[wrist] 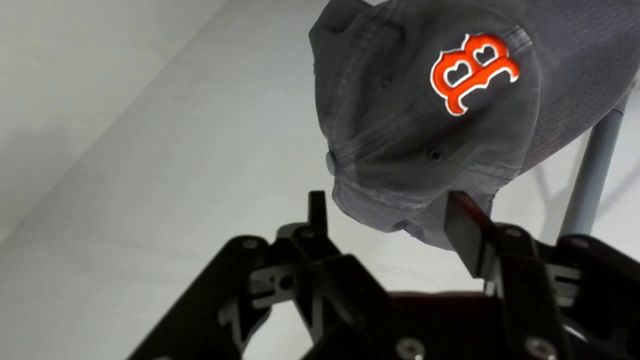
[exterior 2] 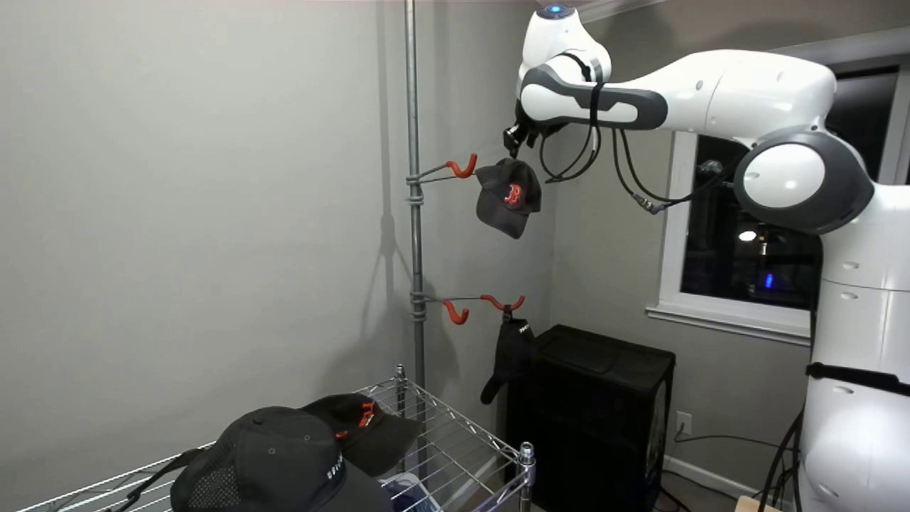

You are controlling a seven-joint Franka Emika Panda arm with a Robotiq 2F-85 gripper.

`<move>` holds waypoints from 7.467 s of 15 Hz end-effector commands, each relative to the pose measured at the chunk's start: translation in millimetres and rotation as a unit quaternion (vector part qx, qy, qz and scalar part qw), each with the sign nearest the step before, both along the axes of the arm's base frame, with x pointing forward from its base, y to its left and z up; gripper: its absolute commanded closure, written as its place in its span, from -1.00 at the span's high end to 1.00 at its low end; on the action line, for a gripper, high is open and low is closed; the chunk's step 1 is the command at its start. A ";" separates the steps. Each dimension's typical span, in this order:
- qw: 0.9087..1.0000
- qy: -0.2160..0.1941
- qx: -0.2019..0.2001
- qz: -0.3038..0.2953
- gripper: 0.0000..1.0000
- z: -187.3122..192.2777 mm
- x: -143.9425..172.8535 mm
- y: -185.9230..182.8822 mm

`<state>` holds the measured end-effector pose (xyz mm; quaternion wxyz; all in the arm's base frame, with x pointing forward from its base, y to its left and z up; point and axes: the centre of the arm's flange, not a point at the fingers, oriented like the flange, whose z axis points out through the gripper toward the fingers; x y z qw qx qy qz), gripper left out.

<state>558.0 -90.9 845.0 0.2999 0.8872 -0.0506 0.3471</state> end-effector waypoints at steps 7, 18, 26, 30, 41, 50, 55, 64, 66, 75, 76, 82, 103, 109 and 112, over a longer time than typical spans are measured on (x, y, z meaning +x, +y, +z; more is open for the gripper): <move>0.996 0.023 0.022 0.089 1.00 32.7 -52.4 47.9; 0.969 0.103 -0.010 0.226 1.00 33.0 -116.2 170.0; 0.915 0.230 -0.056 0.326 1.00 -54.7 -110.7 283.3; 0.901 0.259 -0.073 0.340 1.00 -95.2 -105.4 310.4; 0.869 0.345 -0.088 0.344 1.00 -185.7 -70.2 331.1; 0.854 0.387 -0.099 0.334 1.00 -227.6 -46.5 336.7; 0.851 0.391 -0.101 0.337 1.00 -232.0 -45.4 340.1; 0.799 0.425 -0.033 0.425 1.00 -239.9 -48.9 394.2; 0.789 0.429 -0.023 0.439 1.00 -244.8 -48.9 417.1; 0.781 0.423 -0.026 0.459 1.00 -257.7 -54.8 453.3; 0.781 0.423 -0.026 0.458 1.00 -257.2 -54.2 452.7; 0.782 0.422 -0.026 0.458 1.00 -256.3 -54.1 452.6; 0.783 0.386 0.105 0.476 1.00 -327.4 9.0 567.1; 0.779 0.389 0.119 0.478 1.00 -340.4 20.7 582.2; 0.771 0.412 0.122 0.470 1.00 -348.6 24.6 583.1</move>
